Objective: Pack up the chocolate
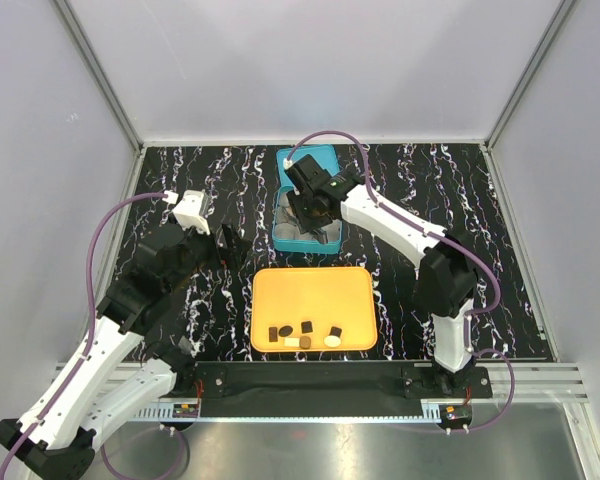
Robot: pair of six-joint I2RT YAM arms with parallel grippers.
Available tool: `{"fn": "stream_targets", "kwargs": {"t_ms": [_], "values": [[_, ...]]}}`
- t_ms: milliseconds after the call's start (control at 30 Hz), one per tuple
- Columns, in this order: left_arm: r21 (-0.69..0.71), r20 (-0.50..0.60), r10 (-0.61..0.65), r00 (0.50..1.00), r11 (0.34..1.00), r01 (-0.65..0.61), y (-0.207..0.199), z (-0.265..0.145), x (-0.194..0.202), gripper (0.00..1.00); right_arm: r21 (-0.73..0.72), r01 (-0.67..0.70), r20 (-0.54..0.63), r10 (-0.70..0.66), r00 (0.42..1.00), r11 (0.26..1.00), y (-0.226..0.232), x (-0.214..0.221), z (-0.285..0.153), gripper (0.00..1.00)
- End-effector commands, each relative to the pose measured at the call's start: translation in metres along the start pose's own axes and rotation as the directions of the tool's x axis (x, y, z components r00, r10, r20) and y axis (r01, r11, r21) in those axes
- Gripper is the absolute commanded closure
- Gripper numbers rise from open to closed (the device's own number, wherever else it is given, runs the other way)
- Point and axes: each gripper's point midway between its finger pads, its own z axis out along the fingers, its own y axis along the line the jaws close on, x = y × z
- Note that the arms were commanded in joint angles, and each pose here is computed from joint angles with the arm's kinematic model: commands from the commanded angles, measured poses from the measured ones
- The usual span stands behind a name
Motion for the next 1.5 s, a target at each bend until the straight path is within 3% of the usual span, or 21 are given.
{"fn": "stream_targets", "kwargs": {"t_ms": [0,400,633,900,1167,1467], "values": [[0.007,0.046,0.008,0.999,1.0,-0.008,-0.001,0.0,-0.01,0.01,-0.013,-0.001,0.083,0.002,0.997,1.0,0.001,-0.027,-0.008,0.59],[0.01,0.043,0.007,0.999,1.0,-0.007,-0.002,0.0,-0.01,0.01,0.005,0.006,0.11,-0.006,0.994,1.0,-0.004,-0.035,-0.023,0.51],[0.007,0.046,0.008,0.999,1.0,-0.008,-0.001,0.0,-0.01,0.01,-0.007,-0.002,0.123,0.003,0.992,1.0,-0.008,-0.033,-0.068,0.51],[0.0,0.044,0.008,0.999,1.0,-0.008,0.0,0.001,-0.01,0.01,-0.119,0.014,0.051,-0.008,0.999,0.993,0.003,0.044,-0.124,0.52],[-0.007,0.04,0.005,0.999,1.0,-0.005,0.002,0.002,-0.009,0.01,-0.168,0.105,-0.113,-0.125,0.986,0.98,0.035,0.141,-0.137,0.52],[-0.01,0.033,0.006,0.999,1.0,-0.006,0.002,0.003,-0.007,0.01,-0.203,0.067,-0.17,-0.102,0.98,0.977,0.057,0.187,-0.148,0.5]]}}
